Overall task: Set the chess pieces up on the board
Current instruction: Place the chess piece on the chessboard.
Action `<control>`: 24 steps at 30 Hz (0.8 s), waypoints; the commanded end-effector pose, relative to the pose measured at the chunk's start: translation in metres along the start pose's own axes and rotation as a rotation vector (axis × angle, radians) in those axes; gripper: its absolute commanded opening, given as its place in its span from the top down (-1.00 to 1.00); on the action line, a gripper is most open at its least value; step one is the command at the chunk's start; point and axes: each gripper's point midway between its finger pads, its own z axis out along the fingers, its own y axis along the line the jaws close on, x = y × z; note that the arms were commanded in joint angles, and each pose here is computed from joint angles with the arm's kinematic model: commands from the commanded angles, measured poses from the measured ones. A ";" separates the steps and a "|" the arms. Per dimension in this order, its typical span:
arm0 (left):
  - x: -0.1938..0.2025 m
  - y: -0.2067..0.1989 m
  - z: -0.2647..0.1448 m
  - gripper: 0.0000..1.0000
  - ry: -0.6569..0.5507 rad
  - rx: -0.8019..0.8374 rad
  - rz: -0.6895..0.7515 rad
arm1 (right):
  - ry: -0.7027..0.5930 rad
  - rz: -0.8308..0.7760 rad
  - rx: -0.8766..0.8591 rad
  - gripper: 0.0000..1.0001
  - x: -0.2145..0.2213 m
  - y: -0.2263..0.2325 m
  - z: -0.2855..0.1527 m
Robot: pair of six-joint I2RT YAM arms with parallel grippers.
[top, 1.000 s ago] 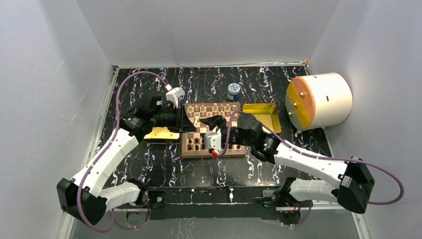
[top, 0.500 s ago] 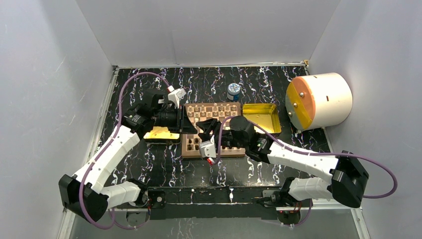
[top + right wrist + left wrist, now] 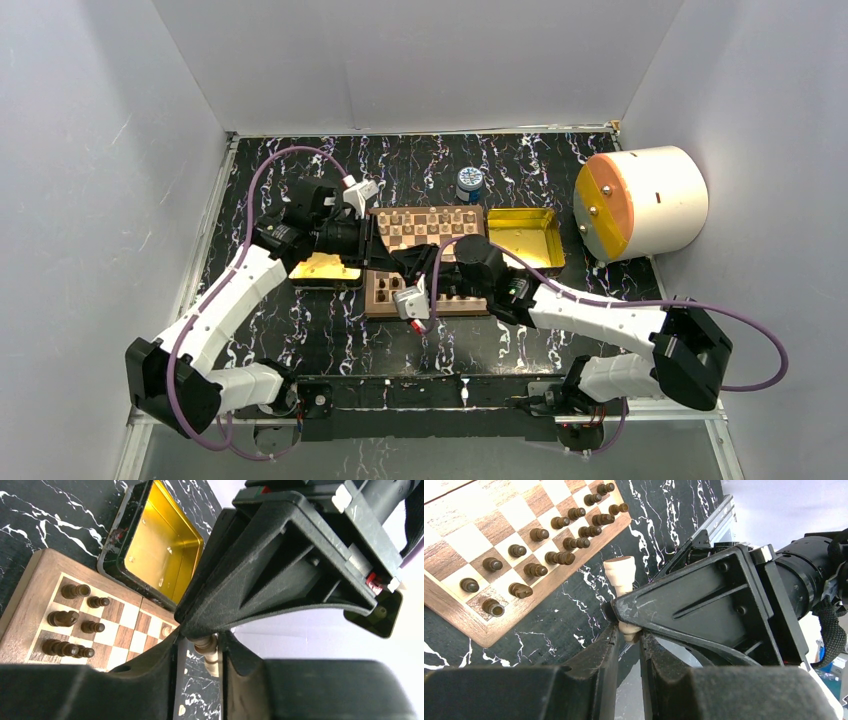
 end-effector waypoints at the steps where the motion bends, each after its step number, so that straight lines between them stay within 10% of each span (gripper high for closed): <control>1: -0.009 -0.012 -0.007 1.00 -0.012 0.020 0.028 | -0.039 -0.033 0.060 0.42 -0.009 -0.015 0.003; 11: -0.052 -0.005 -0.018 0.18 -0.214 -0.103 0.103 | -0.040 0.196 0.169 0.86 0.003 -0.007 0.009; 24: -0.080 0.009 -0.026 0.19 -0.458 -0.162 0.066 | -0.136 0.675 0.380 0.90 0.037 -0.014 -0.002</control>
